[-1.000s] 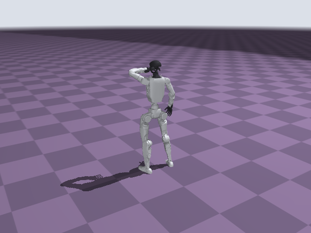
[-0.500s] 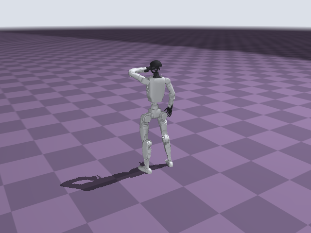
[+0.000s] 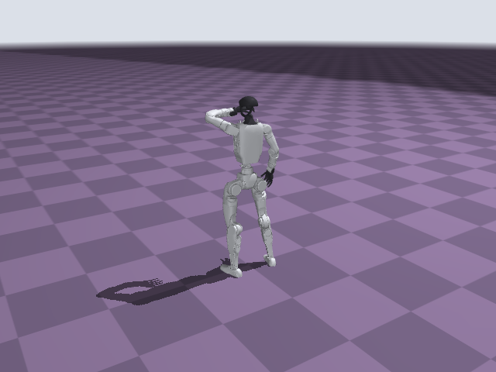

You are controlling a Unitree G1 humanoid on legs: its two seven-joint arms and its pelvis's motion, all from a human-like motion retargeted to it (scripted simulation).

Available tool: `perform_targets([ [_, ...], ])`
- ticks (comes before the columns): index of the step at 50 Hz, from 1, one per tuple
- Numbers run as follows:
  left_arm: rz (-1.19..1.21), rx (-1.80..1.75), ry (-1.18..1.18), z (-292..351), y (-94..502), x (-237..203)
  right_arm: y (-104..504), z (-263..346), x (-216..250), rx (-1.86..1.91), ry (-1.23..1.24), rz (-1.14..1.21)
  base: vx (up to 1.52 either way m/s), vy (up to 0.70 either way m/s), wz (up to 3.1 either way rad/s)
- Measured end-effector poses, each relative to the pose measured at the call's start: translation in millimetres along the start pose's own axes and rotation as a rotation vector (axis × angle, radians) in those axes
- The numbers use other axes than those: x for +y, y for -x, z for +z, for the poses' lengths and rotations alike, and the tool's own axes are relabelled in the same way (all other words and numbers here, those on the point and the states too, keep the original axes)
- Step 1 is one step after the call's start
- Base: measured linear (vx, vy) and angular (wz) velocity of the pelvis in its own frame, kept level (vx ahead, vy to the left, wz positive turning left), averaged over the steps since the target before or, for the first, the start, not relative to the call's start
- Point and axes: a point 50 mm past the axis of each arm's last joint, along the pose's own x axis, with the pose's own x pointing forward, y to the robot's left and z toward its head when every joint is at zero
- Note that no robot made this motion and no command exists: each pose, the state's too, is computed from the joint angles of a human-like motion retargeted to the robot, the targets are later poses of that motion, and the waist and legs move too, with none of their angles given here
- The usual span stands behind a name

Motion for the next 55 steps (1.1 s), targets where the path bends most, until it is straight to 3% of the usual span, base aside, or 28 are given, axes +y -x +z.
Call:
perform_targets([
  [7,-0.016,0.016,0.045,10,16,-2,-3,15,3,-0.049,0.036,0.020,-0.01,0.00,-0.16],
  [15,0.125,0.127,0.036,28,56,12,-1,33,-8,-0.141,-0.033,-0.055,0.00,0.00,-0.26],
  [28,0.082,-0.009,0.018,5,-1,5,-5,12,-10,-0.011,0.042,-0.013,0.00,0.01,0.13],
  [40,0.138,0.088,-0.016,25,45,19,-5,49,-24,-0.157,0.093,-0.038,0.00,0.00,-0.27],
  [55,0.051,-0.075,-0.001,12,-17,-1,-11,31,-18,-0.040,0.145,-0.010,0.00,0.01,0.11],
])
